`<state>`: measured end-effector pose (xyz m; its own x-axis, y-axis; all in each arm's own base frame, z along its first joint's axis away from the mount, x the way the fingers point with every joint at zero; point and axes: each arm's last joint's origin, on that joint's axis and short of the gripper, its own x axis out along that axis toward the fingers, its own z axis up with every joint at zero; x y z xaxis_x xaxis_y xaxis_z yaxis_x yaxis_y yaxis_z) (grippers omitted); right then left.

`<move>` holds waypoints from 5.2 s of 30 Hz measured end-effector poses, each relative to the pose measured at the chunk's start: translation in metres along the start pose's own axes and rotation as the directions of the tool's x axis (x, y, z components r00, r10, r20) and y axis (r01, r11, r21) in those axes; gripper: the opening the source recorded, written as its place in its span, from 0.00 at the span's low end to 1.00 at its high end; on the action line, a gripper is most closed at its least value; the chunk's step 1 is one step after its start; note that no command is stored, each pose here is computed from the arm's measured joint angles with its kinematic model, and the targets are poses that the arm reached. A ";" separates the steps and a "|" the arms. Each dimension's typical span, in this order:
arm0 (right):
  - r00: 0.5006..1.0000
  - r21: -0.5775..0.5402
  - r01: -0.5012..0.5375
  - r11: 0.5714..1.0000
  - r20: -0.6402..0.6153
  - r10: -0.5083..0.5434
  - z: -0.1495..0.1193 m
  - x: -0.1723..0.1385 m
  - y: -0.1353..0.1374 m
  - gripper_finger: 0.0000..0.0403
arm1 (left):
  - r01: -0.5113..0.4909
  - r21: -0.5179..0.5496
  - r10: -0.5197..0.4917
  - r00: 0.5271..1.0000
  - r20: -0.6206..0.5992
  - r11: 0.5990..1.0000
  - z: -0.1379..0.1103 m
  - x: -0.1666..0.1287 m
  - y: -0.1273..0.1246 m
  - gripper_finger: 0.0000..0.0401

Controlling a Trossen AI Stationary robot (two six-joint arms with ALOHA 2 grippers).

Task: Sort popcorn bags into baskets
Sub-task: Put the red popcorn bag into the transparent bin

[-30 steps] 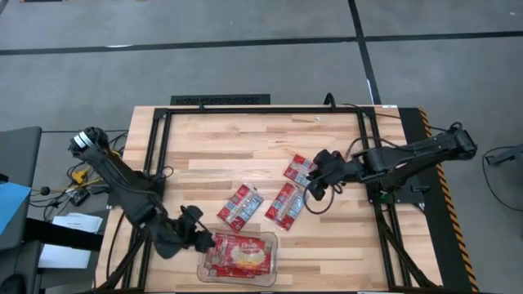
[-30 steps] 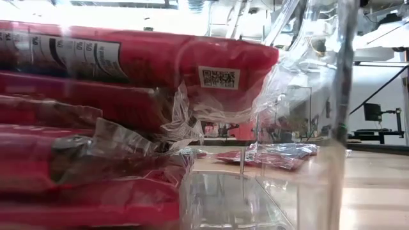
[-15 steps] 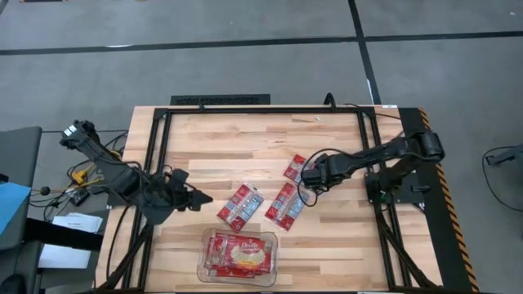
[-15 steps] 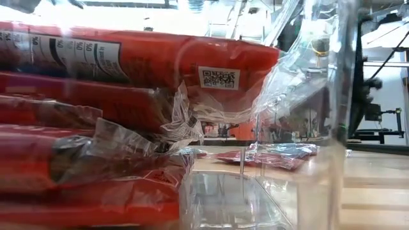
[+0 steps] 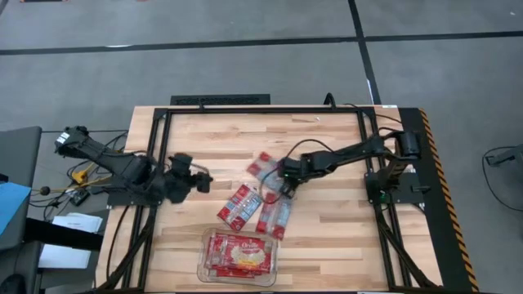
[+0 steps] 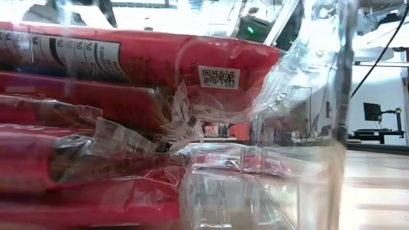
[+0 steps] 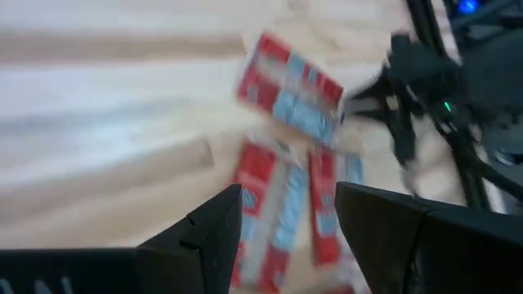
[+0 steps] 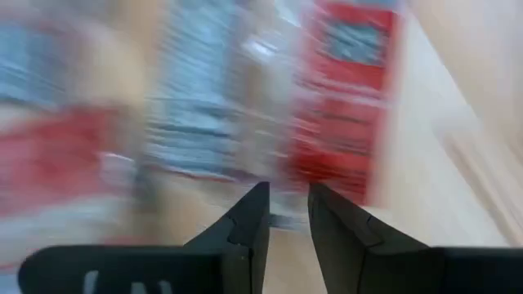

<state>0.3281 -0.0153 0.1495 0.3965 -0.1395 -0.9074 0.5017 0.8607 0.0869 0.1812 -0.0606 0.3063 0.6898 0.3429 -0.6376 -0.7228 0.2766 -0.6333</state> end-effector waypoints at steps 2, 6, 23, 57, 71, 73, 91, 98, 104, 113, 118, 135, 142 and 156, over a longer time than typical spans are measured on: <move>0.998 -0.059 -0.055 0.997 0.020 0.056 0.012 -0.001 0.008 0.28 | -0.031 0.020 0.030 0.999 0.039 0.999 0.010 0.006 0.001 0.46; 0.992 -0.110 -0.081 0.991 0.083 0.091 0.030 -0.016 0.020 0.28 | -0.096 0.065 0.093 0.995 0.048 0.993 0.030 0.022 0.006 0.46; 0.999 -0.106 0.006 0.994 0.043 -0.001 0.013 0.007 -0.007 0.20 | 0.015 -0.075 -0.017 0.999 -0.031 0.997 0.055 0.125 0.076 0.46; 0.987 -0.114 -0.081 0.990 0.131 0.096 0.012 0.040 -0.019 0.16 | 0.016 -0.158 -0.033 0.994 -0.107 0.987 0.046 0.193 0.097 0.46; 0.987 -0.143 -0.073 0.987 0.129 0.091 0.013 0.040 -0.023 0.16 | 0.067 -0.216 -0.095 0.988 -0.120 0.974 0.043 0.225 0.105 0.46; 0.988 -0.151 -0.071 0.986 0.128 0.090 0.013 0.040 -0.024 0.16 | 0.108 -0.239 -0.136 0.985 -0.105 0.965 0.042 0.231 0.104 0.46; 0.980 -0.167 -0.105 0.980 0.148 0.131 0.016 0.014 -0.023 0.16 | 0.174 -0.158 -0.205 0.956 -0.212 0.972 0.042 0.241 0.082 0.03; 0.931 -0.135 -0.160 0.978 0.308 0.195 0.023 -0.075 -0.028 0.16 | 0.339 -0.091 -0.351 0.914 -0.201 0.936 0.047 0.210 0.044 0.01; 0.826 -0.090 -0.302 0.949 0.472 0.307 0.011 -0.155 -0.032 0.21 | 0.483 0.154 -0.472 0.875 -0.104 0.862 0.049 0.149 0.015 0.01; 0.618 -0.150 -0.473 0.868 0.646 0.448 0.001 -0.208 -0.016 0.61 | 0.558 0.251 -0.611 0.743 0.274 0.791 0.055 0.048 -0.005 0.00; 0.580 -0.139 -0.417 0.898 0.720 0.381 0.008 -0.203 -0.002 0.73 | 0.596 0.232 -0.639 0.693 0.334 0.768 0.053 0.020 -0.004 0.00; 0.484 -0.184 -0.466 0.865 0.766 0.424 0.043 -0.173 0.026 0.72 | 0.619 0.210 -0.651 0.681 0.336 0.757 0.029 0.023 -0.016 0.01; 0.489 -0.168 -0.448 0.878 0.776 0.398 0.038 -0.196 0.020 0.72 | 0.650 0.207 -0.675 0.646 0.358 0.731 0.032 0.011 -0.016 0.01; 0.476 -0.156 -0.473 0.867 0.783 0.401 0.049 -0.191 0.008 0.72 | 0.615 0.210 -0.643 0.664 0.383 0.760 0.031 0.017 -0.016 0.01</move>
<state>0.2939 -0.0056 0.3440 0.9916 -0.1049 -0.0756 0.1276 0.8890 0.4398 0.2033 -0.0318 0.3193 0.9066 0.3936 0.1519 -0.1338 0.6098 -0.7812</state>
